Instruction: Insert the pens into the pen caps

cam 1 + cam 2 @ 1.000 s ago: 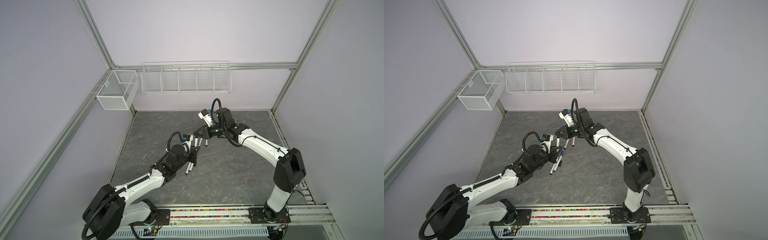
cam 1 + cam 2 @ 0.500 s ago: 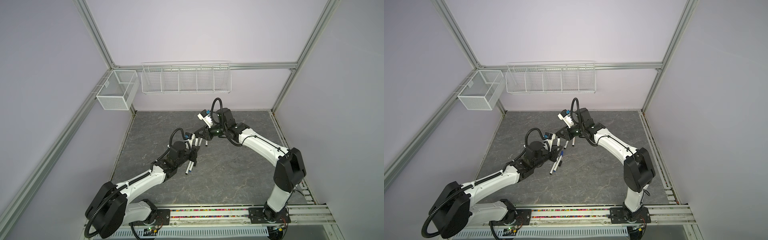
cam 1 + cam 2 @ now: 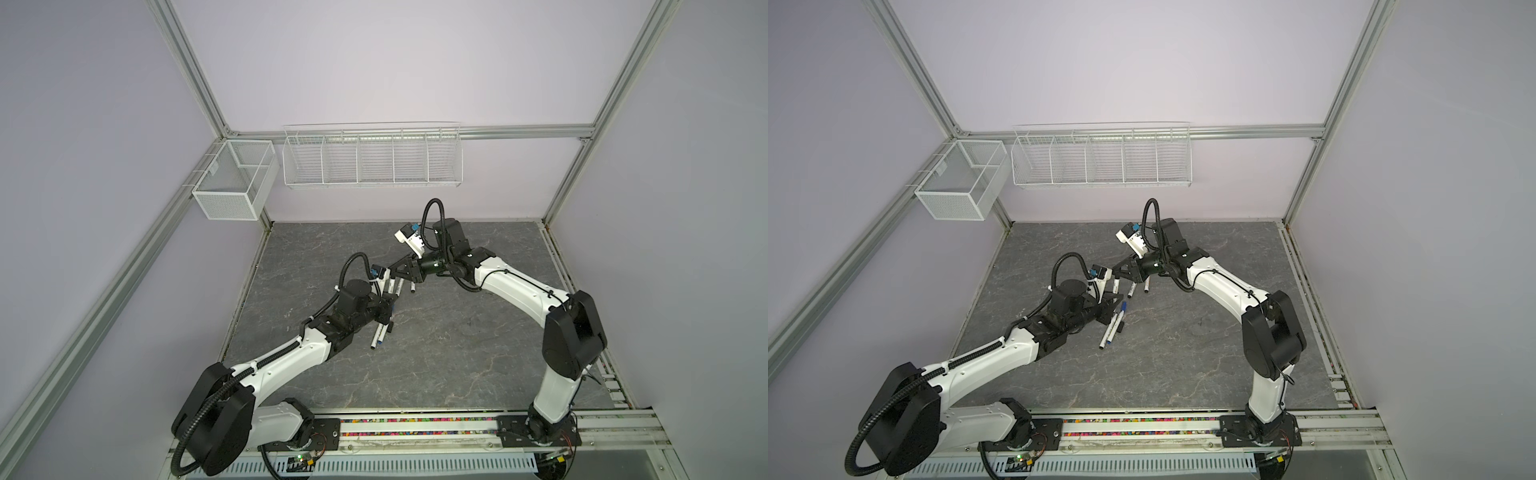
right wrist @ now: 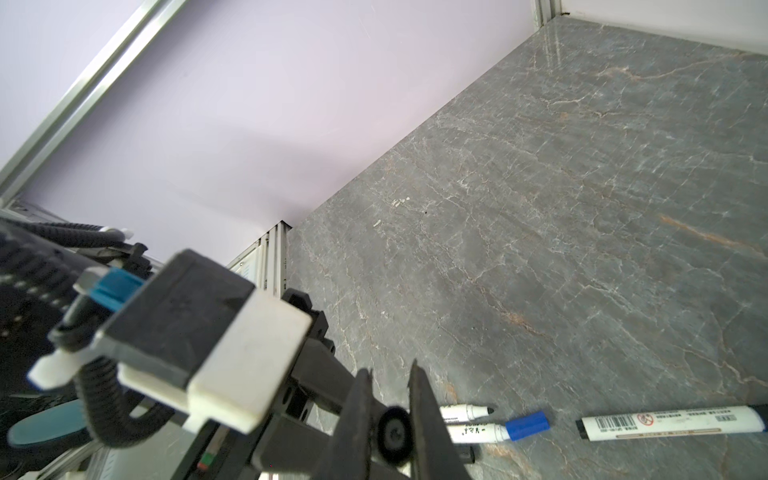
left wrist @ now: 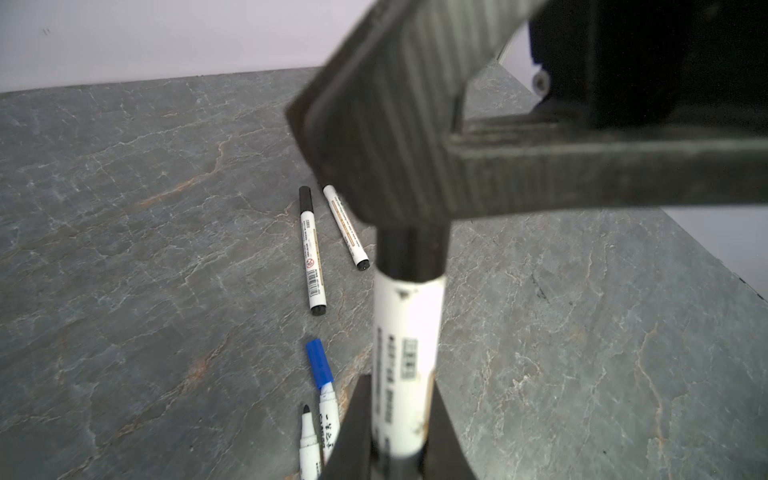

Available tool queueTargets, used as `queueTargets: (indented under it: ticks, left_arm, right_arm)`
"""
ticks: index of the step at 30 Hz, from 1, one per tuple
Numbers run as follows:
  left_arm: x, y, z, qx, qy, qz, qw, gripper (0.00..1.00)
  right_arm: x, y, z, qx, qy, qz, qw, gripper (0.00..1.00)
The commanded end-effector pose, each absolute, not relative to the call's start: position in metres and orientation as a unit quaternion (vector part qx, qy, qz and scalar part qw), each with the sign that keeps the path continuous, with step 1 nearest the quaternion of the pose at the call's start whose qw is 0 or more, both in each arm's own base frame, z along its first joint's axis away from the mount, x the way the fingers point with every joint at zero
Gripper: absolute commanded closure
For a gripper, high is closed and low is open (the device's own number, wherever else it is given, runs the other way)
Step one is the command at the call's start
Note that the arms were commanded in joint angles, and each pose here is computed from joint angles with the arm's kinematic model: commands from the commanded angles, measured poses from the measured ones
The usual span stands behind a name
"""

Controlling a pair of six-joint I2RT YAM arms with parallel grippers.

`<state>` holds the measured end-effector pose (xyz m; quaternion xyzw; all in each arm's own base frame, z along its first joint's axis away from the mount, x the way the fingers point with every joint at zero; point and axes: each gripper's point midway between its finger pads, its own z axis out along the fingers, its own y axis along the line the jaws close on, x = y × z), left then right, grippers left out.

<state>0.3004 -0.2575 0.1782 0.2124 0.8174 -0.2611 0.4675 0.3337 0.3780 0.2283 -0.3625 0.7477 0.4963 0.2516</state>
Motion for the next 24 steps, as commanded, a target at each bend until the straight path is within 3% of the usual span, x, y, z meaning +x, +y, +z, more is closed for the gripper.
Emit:
queueTargets:
  ticks: [1,13,24]
  left_arm:
    - [0.328,-0.213,0.421,0.071,0.584,-0.335,0.736,1.00]
    - [0.327,-0.223,0.414,0.073,0.591,-0.370,0.713,1.00]
    - [0.366,-0.200,0.433,0.023,0.562,-0.373,0.738,1.00]
  right_arm:
    - [0.280,0.345,0.144,-0.263,0.820,0.507,0.029,0.93]
    - [0.263,0.346,0.167,-0.289,0.788,0.543,0.006,0.93]
    - [0.232,0.343,0.145,-0.329,0.793,0.511,-0.050,0.93]
